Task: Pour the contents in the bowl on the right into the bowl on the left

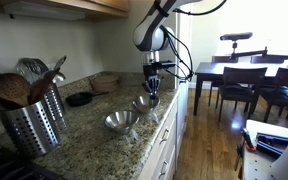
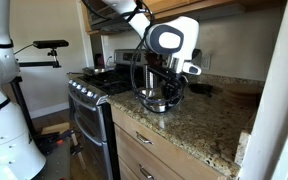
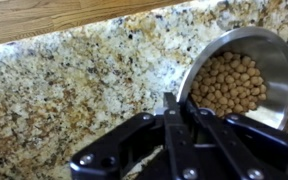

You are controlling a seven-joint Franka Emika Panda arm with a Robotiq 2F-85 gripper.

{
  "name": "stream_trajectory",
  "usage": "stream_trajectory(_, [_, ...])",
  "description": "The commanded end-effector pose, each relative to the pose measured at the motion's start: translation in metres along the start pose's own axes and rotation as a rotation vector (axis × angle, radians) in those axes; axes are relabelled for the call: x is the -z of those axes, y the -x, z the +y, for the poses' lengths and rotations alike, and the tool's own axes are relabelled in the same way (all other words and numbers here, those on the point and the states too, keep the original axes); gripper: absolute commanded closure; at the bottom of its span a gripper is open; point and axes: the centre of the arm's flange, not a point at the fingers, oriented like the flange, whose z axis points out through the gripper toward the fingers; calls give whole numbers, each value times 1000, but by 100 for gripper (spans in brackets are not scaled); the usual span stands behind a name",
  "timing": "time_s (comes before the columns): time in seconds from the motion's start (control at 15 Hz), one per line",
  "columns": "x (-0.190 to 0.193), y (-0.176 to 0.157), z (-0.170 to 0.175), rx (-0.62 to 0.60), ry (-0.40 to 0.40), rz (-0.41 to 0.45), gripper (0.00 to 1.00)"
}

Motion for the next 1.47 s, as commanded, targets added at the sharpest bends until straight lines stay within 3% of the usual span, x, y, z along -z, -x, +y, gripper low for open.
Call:
stream_trajectory(0.0, [-5, 3, 2, 18, -26, -13, 92])
stream_trajectory(0.73, [23, 2, -13, 68, -3, 21, 92])
stream_trajectory(1.4, [-3, 1, -10, 58, 6, -13, 89])
